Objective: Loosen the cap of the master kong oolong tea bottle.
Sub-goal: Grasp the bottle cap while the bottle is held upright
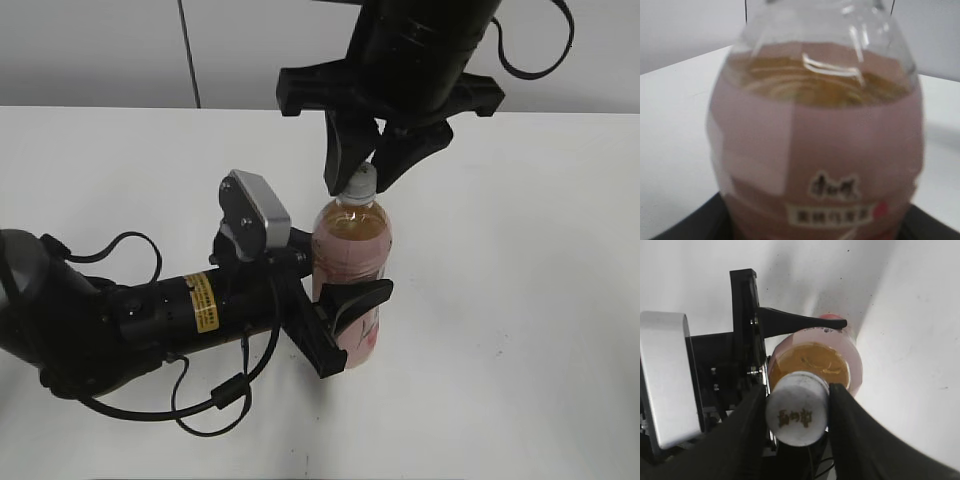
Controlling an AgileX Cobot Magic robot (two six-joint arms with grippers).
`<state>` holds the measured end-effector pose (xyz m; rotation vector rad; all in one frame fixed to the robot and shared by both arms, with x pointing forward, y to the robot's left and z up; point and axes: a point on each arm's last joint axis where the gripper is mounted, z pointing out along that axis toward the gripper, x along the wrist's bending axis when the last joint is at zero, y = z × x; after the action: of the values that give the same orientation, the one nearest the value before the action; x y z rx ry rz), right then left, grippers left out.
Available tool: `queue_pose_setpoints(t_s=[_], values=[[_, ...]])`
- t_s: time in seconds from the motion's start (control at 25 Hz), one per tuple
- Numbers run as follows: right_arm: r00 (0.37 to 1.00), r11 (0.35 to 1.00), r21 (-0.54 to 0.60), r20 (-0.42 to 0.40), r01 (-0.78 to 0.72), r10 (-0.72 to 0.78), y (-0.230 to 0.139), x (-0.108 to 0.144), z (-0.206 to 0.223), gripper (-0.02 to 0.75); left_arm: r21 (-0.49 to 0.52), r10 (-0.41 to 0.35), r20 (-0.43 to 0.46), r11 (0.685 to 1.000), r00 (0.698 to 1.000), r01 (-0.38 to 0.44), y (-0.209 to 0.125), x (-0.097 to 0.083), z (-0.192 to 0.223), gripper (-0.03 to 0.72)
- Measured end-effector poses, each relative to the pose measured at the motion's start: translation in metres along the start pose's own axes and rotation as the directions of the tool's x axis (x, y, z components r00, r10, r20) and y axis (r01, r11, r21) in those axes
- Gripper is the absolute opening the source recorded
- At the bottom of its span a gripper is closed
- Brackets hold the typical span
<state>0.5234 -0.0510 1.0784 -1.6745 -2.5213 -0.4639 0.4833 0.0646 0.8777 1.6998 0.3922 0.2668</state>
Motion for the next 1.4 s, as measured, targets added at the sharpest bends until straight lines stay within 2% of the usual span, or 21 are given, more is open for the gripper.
queue_pose_setpoints(t_s=[0.08, 0.2, 0.32, 0.4, 0.56, 0.72, 0.84, 0.96, 1.16, 1.24, 1.28, 1.4], values=[[0.999, 0.999, -0.001, 0.007, 0.037, -0.037, 0.0002, -0.0006, 0.0000, 0.281, 0.000, 0.000, -0.001, 1.000, 1.000, 0.000, 0.0000, 0.0001, 0.0000, 0.377], [0.983, 0.983, 0.000, 0.008, 0.186, -0.186, 0.0002, -0.0007, 0.0000, 0.281, 0.000, 0.000, -0.001, 1.000, 1.000, 0.000, 0.0000, 0.0001, 0.0000, 0.377], [0.898, 0.898, -0.001, 0.009, 0.440, -0.440, 0.0005, -0.0007, 0.0000, 0.281, 0.000, 0.000, 0.000, 1.000, 1.000, 0.000, 0.0000, 0.0000, 0.0000, 0.377], [0.767, 0.767, -0.001, 0.010, 0.641, -0.641, 0.0006, -0.0006, 0.0000, 0.279, 0.000, 0.000, 0.000, 1.000, 1.000, 0.000, 0.0000, 0.0000, 0.0000, 0.377], [0.411, 0.411, -0.001, 0.008, 0.912, -0.912, 0.0007, -0.0003, 0.0000, 0.279, 0.000, 0.001, 0.001, 1.000, 1.000, -0.001, 0.0000, -0.0001, 0.0000, 0.377], [0.116, 0.116, 0.002, 0.003, 0.993, -0.993, 0.0003, -0.0002, 0.0000, 0.279, 0.000, 0.004, 0.002, 1.000, 1.000, -0.004, 0.0000, -0.0001, 0.0000, 0.377], [-0.021, -0.021, 0.015, 0.006, 1.000, -1.000, 0.0004, -0.0013, -0.0006, 0.279, 0.000, 0.005, 0.002, 1.000, 1.000, -0.005, 0.0000, -0.0002, 0.0000, 0.377], [-0.060, -0.060, 0.021, 0.005, 0.998, -0.998, 0.0003, -0.0014, -0.0005, 0.279, 0.000, 0.005, 0.002, 1.000, 1.000, -0.005, 0.0000, -0.0001, 0.0000, 0.375], [-0.052, -0.052, 0.010, 0.004, 0.999, -0.999, 0.0002, -0.0004, -0.0007, 0.279, 0.000, 0.005, 0.002, 1.000, 1.000, -0.005, 0.0000, -0.0002, 0.0000, 0.375], [0.001, 0.001, 0.007, 0.005, 1.000, -1.000, 0.0003, -0.0001, -0.0010, 0.309, 0.000, 0.005, 0.002, 1.000, 1.000, -0.005, 0.0000, -0.0002, 0.0000, 0.375], [0.037, 0.037, 0.006, 0.006, 0.999, -0.999, 0.0005, 0.0001, -0.0013, 0.354, 0.000, 0.004, 0.002, 1.000, 1.000, -0.004, 0.0000, -0.0002, 0.0000, 0.375], [0.206, 0.206, -0.008, 0.016, 0.978, -0.978, 0.0022, 0.0017, -0.0046, 0.515, 0.000, 0.002, 0.001, 1.000, 1.000, -0.002, 0.0000, -0.0001, 0.0000, 0.375]])
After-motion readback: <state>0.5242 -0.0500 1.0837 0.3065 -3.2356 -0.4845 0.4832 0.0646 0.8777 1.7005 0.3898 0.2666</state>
